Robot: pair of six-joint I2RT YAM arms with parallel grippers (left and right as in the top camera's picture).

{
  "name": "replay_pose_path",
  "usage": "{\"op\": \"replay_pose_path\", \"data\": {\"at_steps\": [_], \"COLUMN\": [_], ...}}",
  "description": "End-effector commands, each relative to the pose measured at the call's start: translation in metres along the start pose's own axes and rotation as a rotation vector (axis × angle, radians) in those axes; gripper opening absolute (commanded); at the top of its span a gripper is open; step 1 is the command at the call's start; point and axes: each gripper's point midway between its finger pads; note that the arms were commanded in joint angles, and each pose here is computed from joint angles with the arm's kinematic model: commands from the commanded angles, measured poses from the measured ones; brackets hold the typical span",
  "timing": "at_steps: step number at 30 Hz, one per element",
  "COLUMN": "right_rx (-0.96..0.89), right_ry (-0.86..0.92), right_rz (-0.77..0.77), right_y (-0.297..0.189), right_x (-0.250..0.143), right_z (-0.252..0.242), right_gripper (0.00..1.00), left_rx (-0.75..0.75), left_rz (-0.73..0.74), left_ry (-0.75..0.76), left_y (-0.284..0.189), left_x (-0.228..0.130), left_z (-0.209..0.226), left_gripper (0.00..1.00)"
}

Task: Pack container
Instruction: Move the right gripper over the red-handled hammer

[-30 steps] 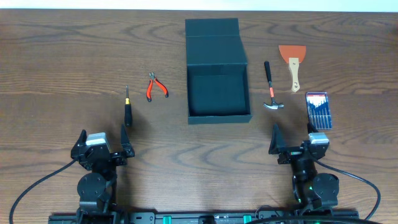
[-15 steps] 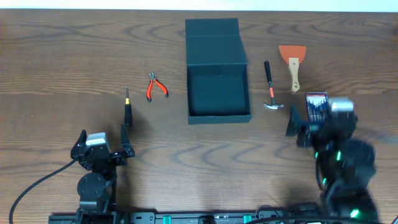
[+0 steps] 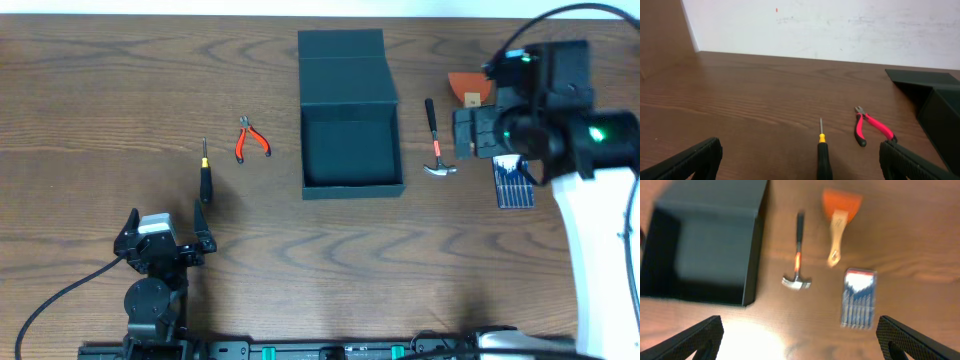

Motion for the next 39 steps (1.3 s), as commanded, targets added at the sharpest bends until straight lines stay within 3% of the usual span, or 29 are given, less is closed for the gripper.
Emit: {"op": "replay_pose_path", "data": {"at_steps": [1, 23, 39], "right_rx": [0.018, -0.044, -0.037], "right_ry": [0.02, 0.062, 0.043], "right_rz": [0.11, 0.507, 0.468], "right_y": [0.027, 0.18, 0.204], "right_x": [-0.008, -0.054, -0.046], "right_z": [0.003, -0.014, -0.017], "right_gripper": [0.99, 0.99, 0.99], "left_rx": [0.022, 0.022, 0.022], "left_rz": [0.037, 0.037, 0.037], "left_ry": [0.005, 0.005, 0.005], "left_y": [0.002, 0.002, 0.002], "left_x": [-0.015, -0.015, -0.015], "left_z": [0.003, 0.003, 0.003], "left_gripper": [0.99, 0.99, 0.98]}}
Point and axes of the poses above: each gripper's point midway between its finger pads, its own y axis out along the fingers, its own z axis along the line the jaws close on, x = y × z, and after that the axes turned 6 degrees about y, right-handed
